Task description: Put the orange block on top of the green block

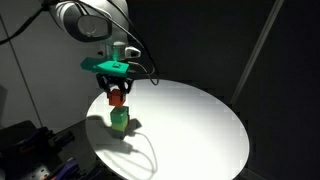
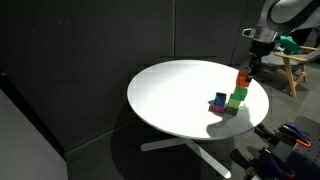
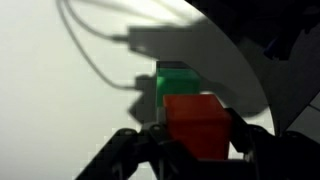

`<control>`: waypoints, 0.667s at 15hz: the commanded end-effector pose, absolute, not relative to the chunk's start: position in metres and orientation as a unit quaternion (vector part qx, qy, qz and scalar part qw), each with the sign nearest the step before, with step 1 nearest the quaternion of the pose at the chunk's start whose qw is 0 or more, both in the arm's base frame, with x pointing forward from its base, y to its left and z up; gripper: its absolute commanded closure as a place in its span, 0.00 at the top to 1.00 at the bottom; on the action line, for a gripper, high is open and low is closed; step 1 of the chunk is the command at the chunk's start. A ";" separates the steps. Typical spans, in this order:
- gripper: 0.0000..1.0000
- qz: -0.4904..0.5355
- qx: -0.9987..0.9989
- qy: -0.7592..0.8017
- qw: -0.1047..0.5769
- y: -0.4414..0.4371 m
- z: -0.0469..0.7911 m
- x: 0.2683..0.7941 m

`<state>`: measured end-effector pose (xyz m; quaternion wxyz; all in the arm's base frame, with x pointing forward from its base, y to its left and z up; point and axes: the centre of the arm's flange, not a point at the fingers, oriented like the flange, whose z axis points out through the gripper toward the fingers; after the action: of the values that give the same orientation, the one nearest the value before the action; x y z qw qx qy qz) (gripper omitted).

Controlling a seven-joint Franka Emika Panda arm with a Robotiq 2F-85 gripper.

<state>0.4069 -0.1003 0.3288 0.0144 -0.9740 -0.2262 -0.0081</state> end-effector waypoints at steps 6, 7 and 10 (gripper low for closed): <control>0.34 -0.023 -0.968 -0.248 0.004 -0.105 0.327 0.405; 0.34 -0.025 -0.968 -0.250 0.004 -0.105 0.326 0.406; 0.34 -0.028 -0.967 -0.252 0.002 -0.105 0.324 0.407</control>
<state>0.4088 -0.1011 0.3269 0.0076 -0.9709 -0.2385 -0.0204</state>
